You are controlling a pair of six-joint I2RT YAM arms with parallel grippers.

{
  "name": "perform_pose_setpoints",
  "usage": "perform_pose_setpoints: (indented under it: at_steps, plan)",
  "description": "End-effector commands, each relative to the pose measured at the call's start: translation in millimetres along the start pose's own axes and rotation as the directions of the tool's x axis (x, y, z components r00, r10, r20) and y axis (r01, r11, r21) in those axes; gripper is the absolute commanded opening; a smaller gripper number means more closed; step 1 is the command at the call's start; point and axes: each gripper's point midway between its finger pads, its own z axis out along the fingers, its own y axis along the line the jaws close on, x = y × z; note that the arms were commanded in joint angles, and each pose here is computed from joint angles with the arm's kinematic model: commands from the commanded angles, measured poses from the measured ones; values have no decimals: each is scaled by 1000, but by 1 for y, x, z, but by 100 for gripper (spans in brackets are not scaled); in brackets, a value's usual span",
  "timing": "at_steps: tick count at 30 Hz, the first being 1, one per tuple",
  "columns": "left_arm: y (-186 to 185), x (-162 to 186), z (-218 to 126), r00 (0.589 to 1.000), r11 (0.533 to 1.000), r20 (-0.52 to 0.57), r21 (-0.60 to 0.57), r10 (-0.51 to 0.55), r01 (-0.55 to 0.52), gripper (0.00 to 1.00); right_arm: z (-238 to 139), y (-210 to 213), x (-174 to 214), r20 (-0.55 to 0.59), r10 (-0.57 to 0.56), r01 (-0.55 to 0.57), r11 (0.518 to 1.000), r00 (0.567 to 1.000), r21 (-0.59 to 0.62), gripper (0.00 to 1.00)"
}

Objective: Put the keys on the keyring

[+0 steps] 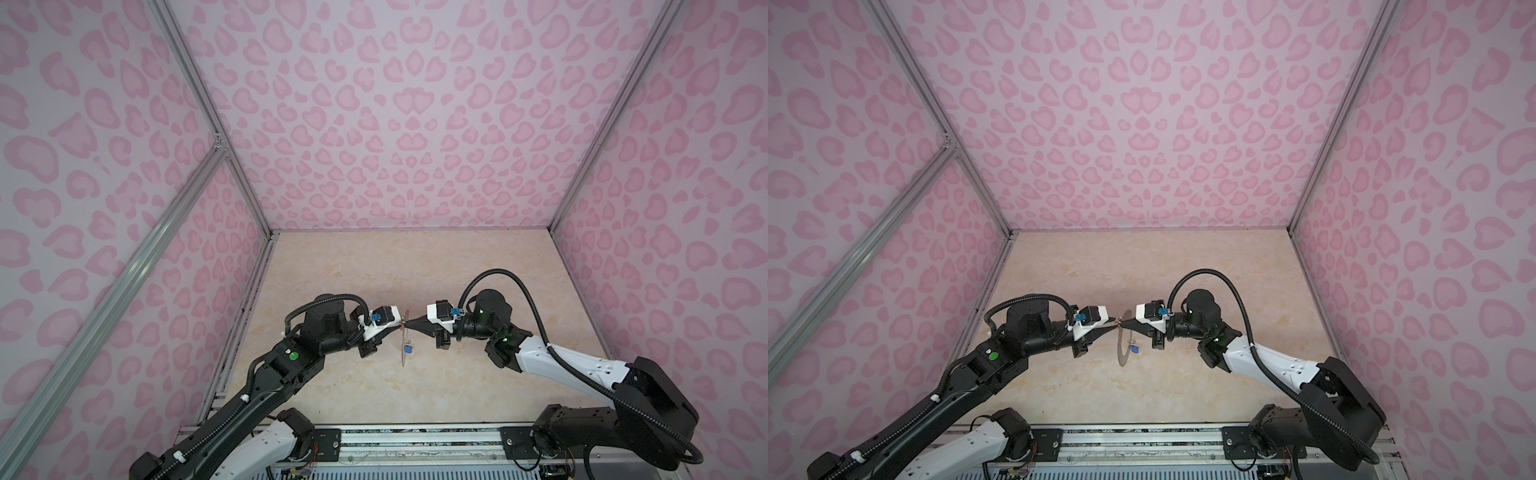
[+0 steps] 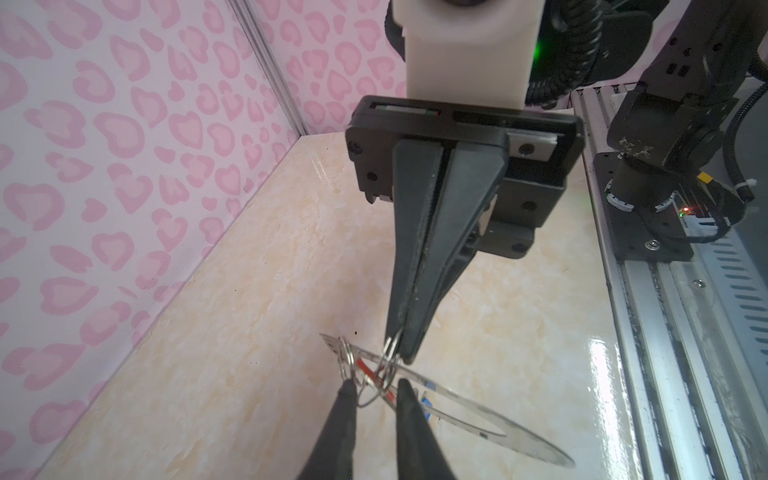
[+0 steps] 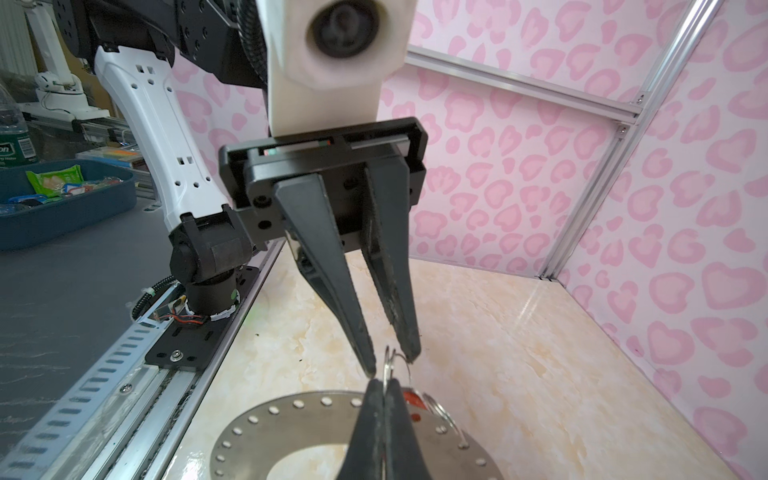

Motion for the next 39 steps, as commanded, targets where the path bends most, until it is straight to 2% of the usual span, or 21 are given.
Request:
perform_pose_setpoints:
  at_steps: [1, 9, 12, 13, 17, 20, 24, 28, 35, 39]
  plan:
    - [-2, -6, 2, 999, 1000, 35, 18, 24, -25, 17, 1, 1, -7, 26, -28, 29, 999, 999, -18, 0]
    - [-5, -8, 4, 999, 998, 33, 54, 29, -31, 4, 1, 1, -6, 20, -26, 26, 999, 999, -23, 0]
    - [-6, -13, 3, 998, 997, 44, 64, 35, -37, 3, 2, 0, -4, 5, -17, 17, 1000, 1000, -16, 0]
    - [-5, -14, 2, 998, 997, 43, 62, 39, -41, 3, 2, -2, -2, -8, -13, 13, 1000, 1000, -5, 2]
    - [3, -10, 2, 999, 999, -22, 31, 44, -44, 3, -4, -14, 9, -90, -35, 42, 996, 995, 83, 24]
    - [9, -2, 3, 991, 999, -128, 22, 49, -46, 3, -13, -25, 18, -169, -68, 98, 980, 983, 175, 30]
    - [15, 5, 1, 965, 997, -250, 4, 82, -83, 3, -21, -31, 17, -211, -96, 143, 965, 973, 218, 31]
    - [16, 8, 2, 945, 996, -316, 1, 87, -91, 3, -22, -38, 8, -193, -105, 156, 950, 976, 271, 31]
    - [13, 15, 6, 917, 995, -387, 23, 98, -96, 3, -14, -29, 3, -173, -113, 156, 953, 978, 258, 28]
    - [13, 11, 8, 918, 994, -382, 32, 110, -106, 3, -9, -21, -1, -124, -103, 129, 967, 987, 219, 27]
